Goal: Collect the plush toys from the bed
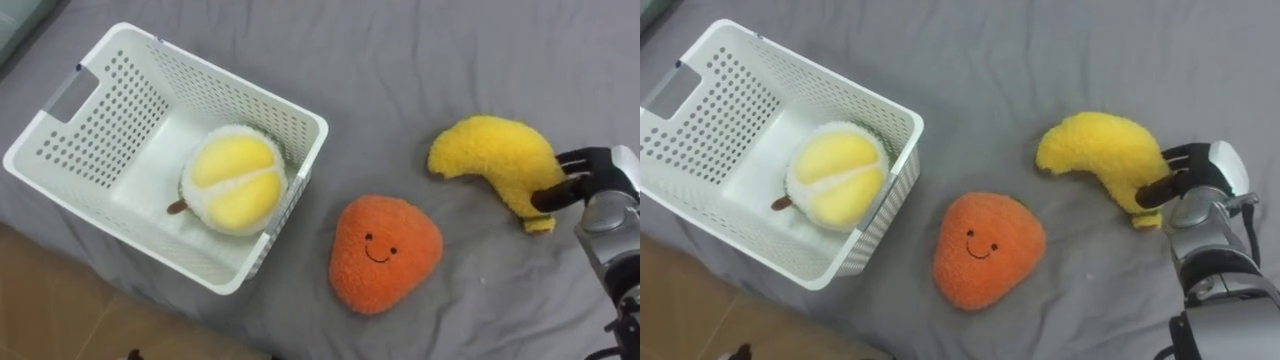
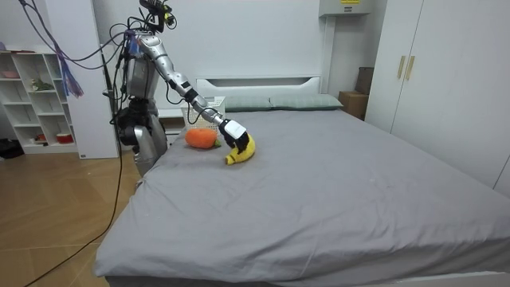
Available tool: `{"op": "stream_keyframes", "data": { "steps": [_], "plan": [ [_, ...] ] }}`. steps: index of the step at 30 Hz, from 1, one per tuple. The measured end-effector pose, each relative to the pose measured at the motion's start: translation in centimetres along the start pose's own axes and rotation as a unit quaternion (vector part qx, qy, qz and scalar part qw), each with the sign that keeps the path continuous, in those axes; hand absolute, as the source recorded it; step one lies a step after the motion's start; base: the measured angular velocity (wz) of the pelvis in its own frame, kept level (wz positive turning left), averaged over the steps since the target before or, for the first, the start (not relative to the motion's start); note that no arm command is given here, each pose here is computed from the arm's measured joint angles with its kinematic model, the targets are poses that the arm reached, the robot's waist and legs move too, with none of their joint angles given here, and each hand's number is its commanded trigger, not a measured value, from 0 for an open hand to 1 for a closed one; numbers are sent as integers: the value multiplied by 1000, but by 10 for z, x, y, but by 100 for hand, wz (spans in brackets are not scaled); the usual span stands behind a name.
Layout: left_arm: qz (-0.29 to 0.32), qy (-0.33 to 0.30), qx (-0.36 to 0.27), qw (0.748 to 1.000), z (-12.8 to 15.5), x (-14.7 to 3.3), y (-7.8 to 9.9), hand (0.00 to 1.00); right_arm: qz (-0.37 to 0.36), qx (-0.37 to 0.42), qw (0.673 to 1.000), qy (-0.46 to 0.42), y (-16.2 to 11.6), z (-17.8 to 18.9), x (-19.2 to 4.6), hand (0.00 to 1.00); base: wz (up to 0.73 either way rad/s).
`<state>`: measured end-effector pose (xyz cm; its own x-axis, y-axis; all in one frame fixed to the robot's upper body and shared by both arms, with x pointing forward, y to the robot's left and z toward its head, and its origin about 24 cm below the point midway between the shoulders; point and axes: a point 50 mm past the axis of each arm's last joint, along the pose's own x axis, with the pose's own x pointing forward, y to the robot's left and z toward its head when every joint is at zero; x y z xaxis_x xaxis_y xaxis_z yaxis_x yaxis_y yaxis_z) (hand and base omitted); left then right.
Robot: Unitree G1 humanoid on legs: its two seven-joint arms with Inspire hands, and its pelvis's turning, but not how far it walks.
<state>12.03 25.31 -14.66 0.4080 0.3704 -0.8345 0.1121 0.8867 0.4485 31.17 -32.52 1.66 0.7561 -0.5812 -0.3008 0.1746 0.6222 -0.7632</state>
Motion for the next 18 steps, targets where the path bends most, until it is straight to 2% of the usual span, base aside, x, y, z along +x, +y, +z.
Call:
{"op": "stream_keyframes", "data": {
  "steps": [6,18],
  "plan": [
    [0,-12,-9,1000,6,1,0,0,2,-17,1000,-1,2,-1,-1,100,4],
    [4,2,6,1000,-6,0,5,0,-3,-15,1000,6,1,-4,-1,100,0]
  ]
}}
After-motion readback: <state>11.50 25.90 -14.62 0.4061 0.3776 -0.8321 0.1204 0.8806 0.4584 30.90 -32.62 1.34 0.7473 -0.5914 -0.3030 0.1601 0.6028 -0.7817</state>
